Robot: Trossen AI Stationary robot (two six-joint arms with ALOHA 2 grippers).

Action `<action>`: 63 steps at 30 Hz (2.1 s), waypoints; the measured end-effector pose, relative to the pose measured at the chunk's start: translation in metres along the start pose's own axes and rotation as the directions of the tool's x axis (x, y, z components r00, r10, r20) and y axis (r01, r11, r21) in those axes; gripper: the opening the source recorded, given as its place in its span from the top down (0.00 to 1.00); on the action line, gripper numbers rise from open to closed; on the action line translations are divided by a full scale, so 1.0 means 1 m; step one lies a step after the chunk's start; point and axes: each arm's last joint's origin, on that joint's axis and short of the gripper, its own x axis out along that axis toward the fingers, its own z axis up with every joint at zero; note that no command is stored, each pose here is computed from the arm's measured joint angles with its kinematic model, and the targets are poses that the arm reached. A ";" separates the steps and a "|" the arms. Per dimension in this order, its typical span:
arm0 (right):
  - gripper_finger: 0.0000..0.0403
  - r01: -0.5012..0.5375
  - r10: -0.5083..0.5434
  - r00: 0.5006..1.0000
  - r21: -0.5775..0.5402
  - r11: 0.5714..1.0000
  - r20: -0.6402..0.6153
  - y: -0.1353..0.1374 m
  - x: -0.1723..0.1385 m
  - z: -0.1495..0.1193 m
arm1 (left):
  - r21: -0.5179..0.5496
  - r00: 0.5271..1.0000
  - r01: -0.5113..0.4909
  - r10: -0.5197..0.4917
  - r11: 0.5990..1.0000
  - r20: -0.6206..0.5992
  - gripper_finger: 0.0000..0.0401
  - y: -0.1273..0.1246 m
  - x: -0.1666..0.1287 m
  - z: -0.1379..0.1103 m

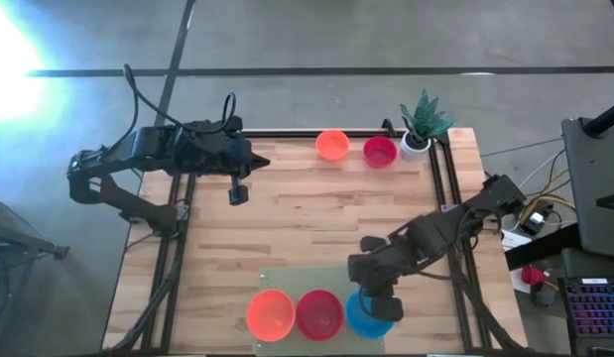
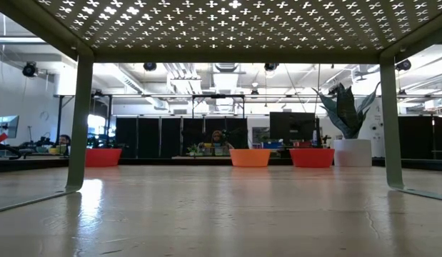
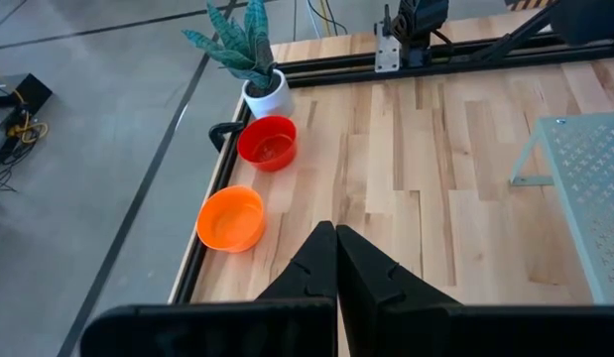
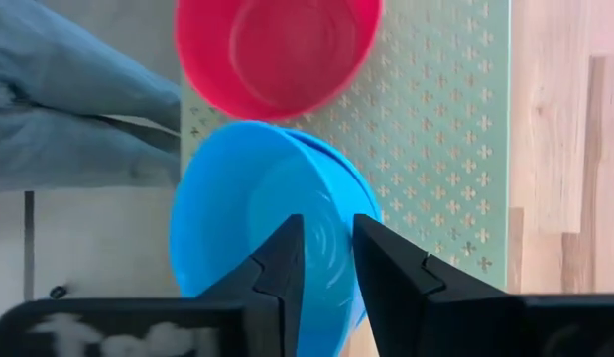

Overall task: Pick & Place Mini bowls
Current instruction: Stack the blue bowl on the blue bowl on the shelf, then stack the left red bowl on the red bowl on the shelf

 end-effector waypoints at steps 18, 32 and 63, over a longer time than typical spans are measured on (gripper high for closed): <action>0.88 0.009 -0.009 1.000 -0.052 0.999 0.000 0.005 -0.023 -0.001 | -0.003 1.000 0.000 0.000 1.000 0.000 1.00 0.000 0.000 0.000; 0.97 0.055 -0.060 0.995 -0.060 0.997 -0.080 -0.005 0.006 -0.010 | -0.003 1.000 0.000 0.000 1.000 0.000 1.00 0.000 0.000 0.000; 0.97 0.316 -0.304 0.872 0.032 0.948 0.384 -0.016 -0.065 -0.013 | -0.237 0.955 -0.243 0.189 0.940 -0.230 1.00 0.010 -0.002 -0.022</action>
